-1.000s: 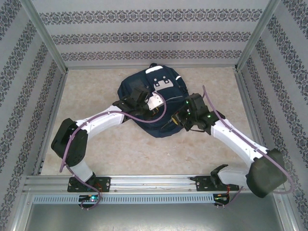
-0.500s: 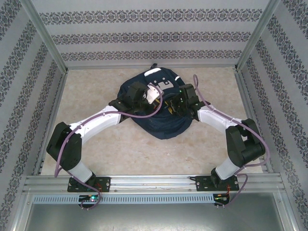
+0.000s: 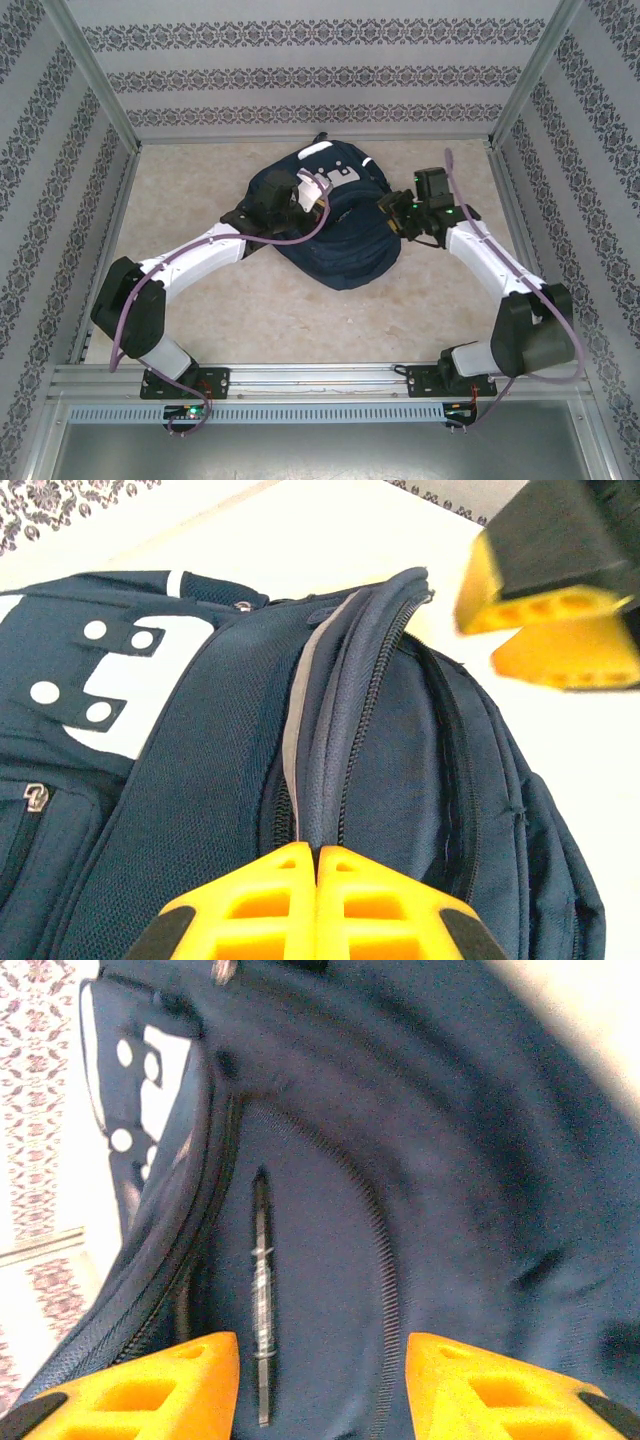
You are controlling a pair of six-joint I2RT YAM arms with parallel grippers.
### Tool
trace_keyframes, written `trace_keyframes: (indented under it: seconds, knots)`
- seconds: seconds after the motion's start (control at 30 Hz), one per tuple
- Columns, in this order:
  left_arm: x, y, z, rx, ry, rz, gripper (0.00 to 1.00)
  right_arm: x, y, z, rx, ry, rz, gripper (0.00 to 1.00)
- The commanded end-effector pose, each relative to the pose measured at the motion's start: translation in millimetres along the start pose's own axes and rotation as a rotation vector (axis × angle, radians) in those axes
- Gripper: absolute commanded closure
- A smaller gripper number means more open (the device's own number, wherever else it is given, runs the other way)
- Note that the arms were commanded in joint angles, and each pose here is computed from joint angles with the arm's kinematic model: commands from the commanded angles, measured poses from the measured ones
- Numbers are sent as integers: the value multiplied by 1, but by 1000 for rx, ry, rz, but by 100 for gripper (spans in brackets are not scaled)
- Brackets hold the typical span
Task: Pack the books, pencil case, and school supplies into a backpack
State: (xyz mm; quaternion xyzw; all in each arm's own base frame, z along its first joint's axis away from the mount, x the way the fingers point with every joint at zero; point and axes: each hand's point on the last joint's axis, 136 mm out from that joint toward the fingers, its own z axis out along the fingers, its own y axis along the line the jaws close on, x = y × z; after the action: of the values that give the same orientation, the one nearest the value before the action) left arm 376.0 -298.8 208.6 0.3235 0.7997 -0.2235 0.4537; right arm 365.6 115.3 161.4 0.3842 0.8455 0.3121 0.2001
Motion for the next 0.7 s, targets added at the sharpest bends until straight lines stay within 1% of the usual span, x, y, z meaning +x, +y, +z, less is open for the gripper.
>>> trace_keyframes:
  seconds: [0.0, 0.07, 0.13, 0.2, 0.27, 0.33, 0.43, 0.57, 0.67]
  knots:
    - [-41, 2, -21, 6, -161, -18, 100, -23, -36, -13, 135, -29, -140, 53]
    - [-39, 3, -23, 2, -163, -31, 100, -42, -45, -6, 143, -27, -226, 53]
    - [-39, 5, -26, 2, -171, -46, 100, -53, -45, 7, 135, 11, -370, 53]
    - [-39, 6, -30, 1, -174, -52, 100, -65, -49, 23, 184, 50, -493, 53]
    - [-38, 6, -32, 6, -169, -50, 100, -73, -56, 44, 239, 109, -579, 55]
    - [-38, 7, -33, 10, -167, -52, 100, -83, -66, 60, 315, 151, -633, 54]
    - [-37, 6, -33, 24, -163, -63, 100, -102, -84, 76, 443, 173, -698, 51]
    - [-34, 3, -31, 42, -161, -78, 100, -108, -100, 95, 535, 278, -740, 49]
    - [-35, 1, -32, 53, -164, -81, 100, -104, -110, 104, 563, 348, -745, 49]
